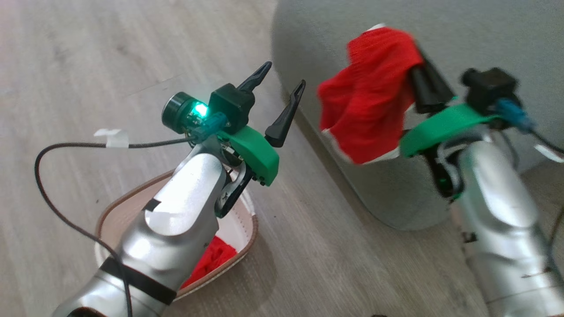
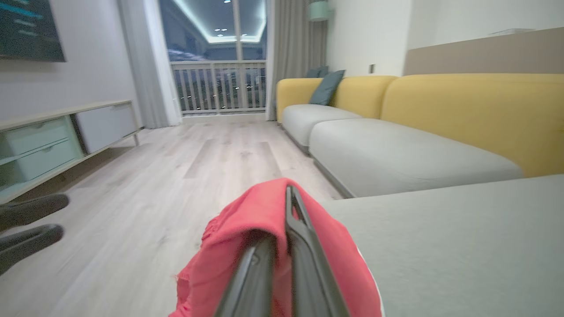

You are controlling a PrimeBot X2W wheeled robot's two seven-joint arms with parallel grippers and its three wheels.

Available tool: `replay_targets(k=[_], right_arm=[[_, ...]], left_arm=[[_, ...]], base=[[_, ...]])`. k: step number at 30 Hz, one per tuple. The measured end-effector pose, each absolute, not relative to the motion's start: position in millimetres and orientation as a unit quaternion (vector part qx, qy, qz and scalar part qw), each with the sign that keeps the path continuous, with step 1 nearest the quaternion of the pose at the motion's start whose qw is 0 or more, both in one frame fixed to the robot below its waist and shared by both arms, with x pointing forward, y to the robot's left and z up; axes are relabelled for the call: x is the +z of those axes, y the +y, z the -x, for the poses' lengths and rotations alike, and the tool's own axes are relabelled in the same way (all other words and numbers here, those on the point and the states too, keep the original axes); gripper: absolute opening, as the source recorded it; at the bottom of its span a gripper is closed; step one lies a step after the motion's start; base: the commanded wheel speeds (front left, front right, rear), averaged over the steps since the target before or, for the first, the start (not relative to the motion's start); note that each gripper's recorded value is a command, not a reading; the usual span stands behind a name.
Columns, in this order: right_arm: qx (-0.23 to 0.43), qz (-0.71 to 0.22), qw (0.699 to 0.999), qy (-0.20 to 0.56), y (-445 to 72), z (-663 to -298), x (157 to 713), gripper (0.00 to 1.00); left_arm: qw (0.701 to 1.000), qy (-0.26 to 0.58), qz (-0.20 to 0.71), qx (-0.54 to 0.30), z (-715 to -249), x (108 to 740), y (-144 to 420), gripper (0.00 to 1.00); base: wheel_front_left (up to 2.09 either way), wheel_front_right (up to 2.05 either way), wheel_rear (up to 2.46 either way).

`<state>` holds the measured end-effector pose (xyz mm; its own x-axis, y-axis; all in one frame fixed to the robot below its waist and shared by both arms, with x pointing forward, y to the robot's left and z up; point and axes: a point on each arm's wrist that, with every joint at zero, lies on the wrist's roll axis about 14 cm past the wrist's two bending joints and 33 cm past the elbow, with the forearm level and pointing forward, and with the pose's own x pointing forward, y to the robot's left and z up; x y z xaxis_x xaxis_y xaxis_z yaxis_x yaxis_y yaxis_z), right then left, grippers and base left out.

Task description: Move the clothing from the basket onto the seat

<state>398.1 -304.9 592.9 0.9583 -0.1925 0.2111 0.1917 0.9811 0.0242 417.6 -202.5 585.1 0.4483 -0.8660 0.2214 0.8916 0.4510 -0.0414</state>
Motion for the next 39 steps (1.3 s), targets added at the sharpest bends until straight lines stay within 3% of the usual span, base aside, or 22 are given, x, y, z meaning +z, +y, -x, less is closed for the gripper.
replay_targets(k=[5, 16, 30, 39], right_arm=[[-0.161, 0.012, 0.981, -0.105, -350, -369, 592, 0.00], [-0.235, 0.055, 0.969, -0.054, -403, -358, 566, 0.00], [-0.282, 0.121, 0.950, -0.059, -470, -453, 603, 0.00], [-0.285, 0.165, 0.942, -0.057, -492, -531, 611, 0.00]], left_arm=[[0.831, -0.075, 0.085, -0.545, -406, 580, -220, 1.00], [0.818, -0.037, 0.097, -0.565, -417, 542, -231, 1.00], [0.828, 0.015, 0.119, -0.548, -468, 464, -221, 1.00], [0.851, 0.053, 0.121, -0.508, -500, 407, -184, 1.00]], base=[[0.00, 0.00, 0.00], [0.00, 0.00, 0.00], [0.00, 0.00, 0.00], [0.00, 0.00, 0.00]])
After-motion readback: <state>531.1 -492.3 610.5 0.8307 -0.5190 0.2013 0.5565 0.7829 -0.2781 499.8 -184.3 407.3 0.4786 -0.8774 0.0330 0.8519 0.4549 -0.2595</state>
